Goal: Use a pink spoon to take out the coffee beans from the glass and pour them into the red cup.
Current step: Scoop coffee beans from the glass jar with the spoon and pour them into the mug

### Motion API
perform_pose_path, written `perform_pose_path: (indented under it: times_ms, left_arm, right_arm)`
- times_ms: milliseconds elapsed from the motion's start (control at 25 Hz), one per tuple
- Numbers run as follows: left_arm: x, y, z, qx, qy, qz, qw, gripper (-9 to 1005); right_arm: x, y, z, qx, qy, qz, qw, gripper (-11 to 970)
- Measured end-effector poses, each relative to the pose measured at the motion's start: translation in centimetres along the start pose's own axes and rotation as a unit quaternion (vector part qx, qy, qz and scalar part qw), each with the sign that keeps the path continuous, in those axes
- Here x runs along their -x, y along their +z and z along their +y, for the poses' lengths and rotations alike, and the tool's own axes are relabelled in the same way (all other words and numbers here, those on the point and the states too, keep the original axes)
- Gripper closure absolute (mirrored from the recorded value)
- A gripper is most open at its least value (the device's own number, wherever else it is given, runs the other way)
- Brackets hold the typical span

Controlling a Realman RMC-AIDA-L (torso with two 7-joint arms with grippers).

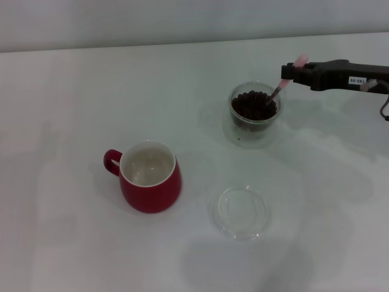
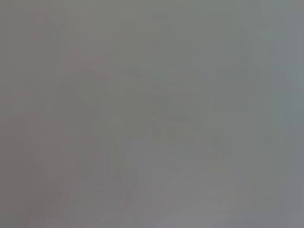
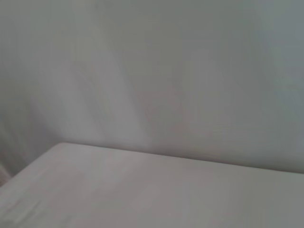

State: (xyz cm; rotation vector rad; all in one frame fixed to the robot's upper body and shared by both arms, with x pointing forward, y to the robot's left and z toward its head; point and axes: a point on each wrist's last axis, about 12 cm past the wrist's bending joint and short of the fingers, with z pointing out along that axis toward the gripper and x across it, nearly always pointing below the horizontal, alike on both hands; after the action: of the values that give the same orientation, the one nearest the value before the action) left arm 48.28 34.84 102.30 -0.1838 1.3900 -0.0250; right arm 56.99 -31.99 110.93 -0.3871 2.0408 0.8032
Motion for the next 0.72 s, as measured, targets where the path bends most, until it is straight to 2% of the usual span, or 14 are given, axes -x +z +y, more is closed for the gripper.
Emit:
perform_pose_path:
  times_ms: [360,720]
  left_arm:
    - [0.0,0.1,-0.5,-0.005,-0.010,-0.003,1.000,104]
    - [0.1,0.1,-0.3,-0.005,-0.006,-0.004,1.000,105]
  right_arm:
    - [-0.4,0.4,-0.4,-0.014,0.070,0.000,0.997,820]
    - [-0.9,0.7,-1.0,-0.025,0.144,-0.019,0.989,820]
